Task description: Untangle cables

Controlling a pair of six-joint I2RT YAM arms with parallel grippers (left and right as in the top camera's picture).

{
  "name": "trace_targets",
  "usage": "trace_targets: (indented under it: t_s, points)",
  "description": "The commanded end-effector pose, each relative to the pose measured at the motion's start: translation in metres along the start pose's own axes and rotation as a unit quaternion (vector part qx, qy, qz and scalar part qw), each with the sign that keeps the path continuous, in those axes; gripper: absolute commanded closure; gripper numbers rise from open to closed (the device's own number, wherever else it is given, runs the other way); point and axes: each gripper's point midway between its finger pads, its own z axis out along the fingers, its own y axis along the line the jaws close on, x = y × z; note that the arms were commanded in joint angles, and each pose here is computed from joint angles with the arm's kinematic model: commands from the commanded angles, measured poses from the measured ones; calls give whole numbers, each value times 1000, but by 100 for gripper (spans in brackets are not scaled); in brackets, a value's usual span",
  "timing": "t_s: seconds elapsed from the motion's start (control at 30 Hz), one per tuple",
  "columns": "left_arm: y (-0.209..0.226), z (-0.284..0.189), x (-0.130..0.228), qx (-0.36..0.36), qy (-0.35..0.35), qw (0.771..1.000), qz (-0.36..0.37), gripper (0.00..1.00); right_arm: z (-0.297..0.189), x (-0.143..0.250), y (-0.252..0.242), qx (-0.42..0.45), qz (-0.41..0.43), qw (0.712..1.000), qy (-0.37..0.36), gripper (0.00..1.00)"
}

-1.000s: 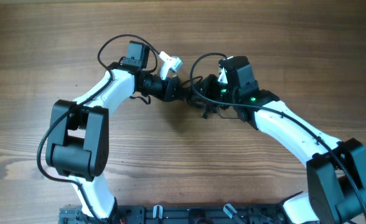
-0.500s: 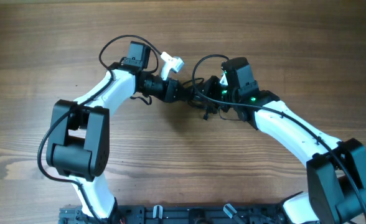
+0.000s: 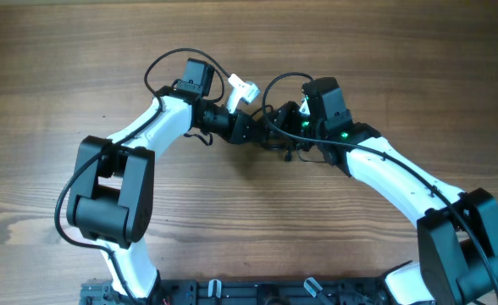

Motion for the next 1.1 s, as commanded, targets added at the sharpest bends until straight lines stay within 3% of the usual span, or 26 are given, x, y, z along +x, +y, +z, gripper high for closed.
trace_targets:
  t_s: [0.0,0.23,0.5,0.6,0.8,1.07]
  points:
    - [-2,5,3,11,5,1000,8,88,2,6,1,-2,-7,1000,15,71]
    - [15,4,9,-40,20,999,5,86,1,22,-2,-3,-63,997,52,71]
    - [20,3,11,-55,25,998,3,86,2,9,-8,19,-78,997,15,72]
    - [20,3,11,-55,25,998,3,86,1,16,5,-15,-86,995,37,82]
    - [20,3,11,-54,25,998,3,85,-7,15,42,-97,-127,987,38,71]
    - [20,4,11,-53,24,998,3,87,1,10,9,-18,-105,994,18,67]
